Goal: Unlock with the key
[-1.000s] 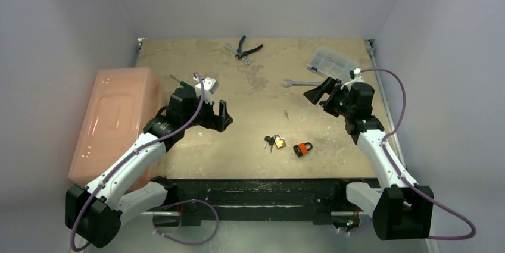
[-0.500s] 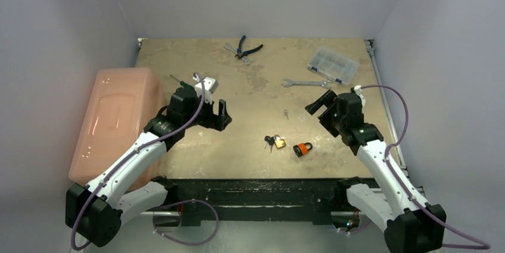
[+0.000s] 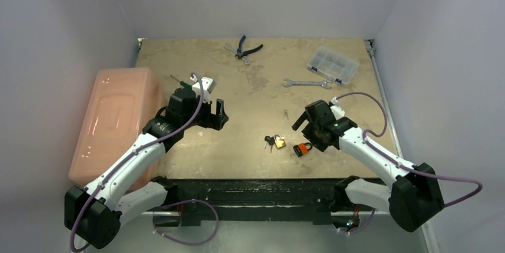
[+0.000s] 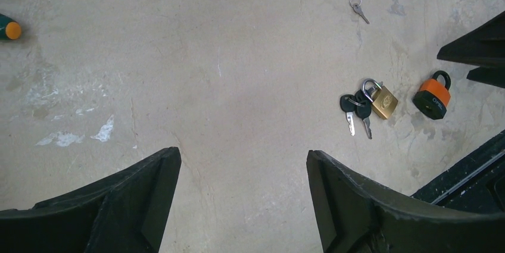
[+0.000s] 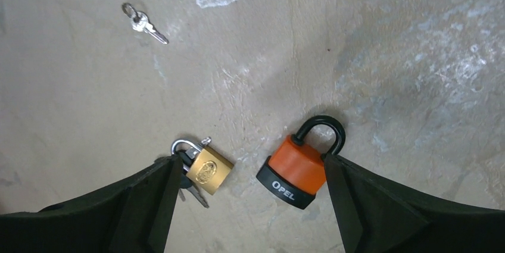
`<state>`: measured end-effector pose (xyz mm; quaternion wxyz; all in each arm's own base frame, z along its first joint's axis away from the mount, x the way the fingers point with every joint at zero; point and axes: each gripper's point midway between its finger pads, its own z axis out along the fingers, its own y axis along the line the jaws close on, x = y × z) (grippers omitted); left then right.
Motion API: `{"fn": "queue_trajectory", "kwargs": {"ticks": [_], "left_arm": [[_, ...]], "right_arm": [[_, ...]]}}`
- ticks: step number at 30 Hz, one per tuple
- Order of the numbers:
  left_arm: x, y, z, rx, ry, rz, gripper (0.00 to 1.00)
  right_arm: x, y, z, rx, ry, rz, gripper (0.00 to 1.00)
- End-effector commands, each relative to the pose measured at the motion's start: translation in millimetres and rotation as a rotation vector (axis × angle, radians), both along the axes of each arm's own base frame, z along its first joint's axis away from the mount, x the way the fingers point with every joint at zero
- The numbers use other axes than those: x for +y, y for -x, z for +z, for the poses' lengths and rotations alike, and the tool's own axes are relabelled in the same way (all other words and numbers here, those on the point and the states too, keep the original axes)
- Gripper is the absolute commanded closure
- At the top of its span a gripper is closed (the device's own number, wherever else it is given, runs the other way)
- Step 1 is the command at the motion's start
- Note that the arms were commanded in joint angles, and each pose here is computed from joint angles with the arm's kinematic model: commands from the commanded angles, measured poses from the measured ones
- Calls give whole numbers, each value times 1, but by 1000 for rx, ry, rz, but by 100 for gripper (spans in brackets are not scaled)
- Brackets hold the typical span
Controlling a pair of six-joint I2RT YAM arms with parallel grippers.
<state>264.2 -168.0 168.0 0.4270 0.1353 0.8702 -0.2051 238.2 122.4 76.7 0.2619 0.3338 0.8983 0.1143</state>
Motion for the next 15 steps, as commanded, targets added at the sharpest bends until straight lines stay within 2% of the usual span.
{"fn": "queue_trajectory", "kwargs": {"ticks": [1,4,11,15], "left_arm": [[1,-7,24,-65,22,28,18],[2,-7,25,-66,23,33,19],[5,-7,26,-74,18,47,19],[6,-7,26,-74,16,50,20]], "right_arm": [[-4,1,4,11,44,-101,1],[-3,8,-2,43,63,-110,1],[7,13,-15,76,73,-103,11],[11,17,-22,94,74,-98,12]]}}
